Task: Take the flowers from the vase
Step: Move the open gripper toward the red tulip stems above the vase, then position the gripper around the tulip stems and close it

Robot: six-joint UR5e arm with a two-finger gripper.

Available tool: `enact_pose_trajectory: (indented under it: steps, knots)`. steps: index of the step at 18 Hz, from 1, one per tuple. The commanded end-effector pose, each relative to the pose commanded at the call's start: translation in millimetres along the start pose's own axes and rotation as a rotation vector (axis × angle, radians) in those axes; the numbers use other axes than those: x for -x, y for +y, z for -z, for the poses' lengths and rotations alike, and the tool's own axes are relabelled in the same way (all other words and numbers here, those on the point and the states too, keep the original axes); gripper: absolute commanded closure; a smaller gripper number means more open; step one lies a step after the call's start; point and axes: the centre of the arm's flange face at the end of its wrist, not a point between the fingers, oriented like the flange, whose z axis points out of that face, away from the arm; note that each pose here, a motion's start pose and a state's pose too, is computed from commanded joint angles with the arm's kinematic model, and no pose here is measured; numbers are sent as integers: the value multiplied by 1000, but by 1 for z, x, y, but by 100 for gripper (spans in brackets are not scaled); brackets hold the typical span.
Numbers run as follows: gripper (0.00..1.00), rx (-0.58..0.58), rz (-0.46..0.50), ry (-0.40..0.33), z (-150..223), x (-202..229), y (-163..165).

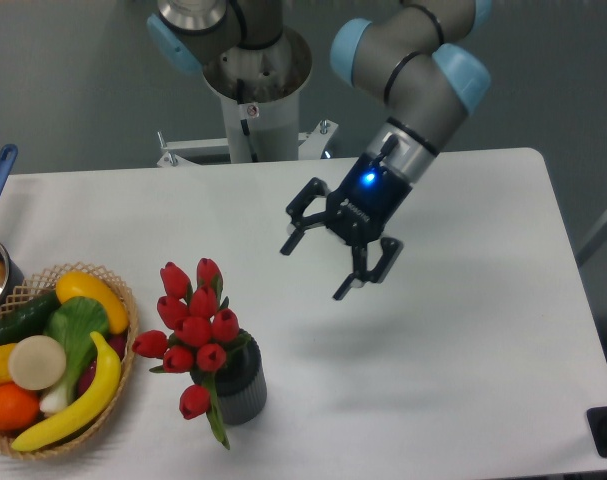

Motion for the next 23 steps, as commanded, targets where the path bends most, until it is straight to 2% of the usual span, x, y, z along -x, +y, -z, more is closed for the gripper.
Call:
enact_pose_trajectory:
  steps: [3,7,15,23]
  knots:
    - [0,-6,-36,17,-19,-1,-7]
    - [0,-26,-38,43,-40,4,1]
    - [0,-57,-10,66,-57,15,-8]
    - [0,-59,-43,92,-81,15,-15]
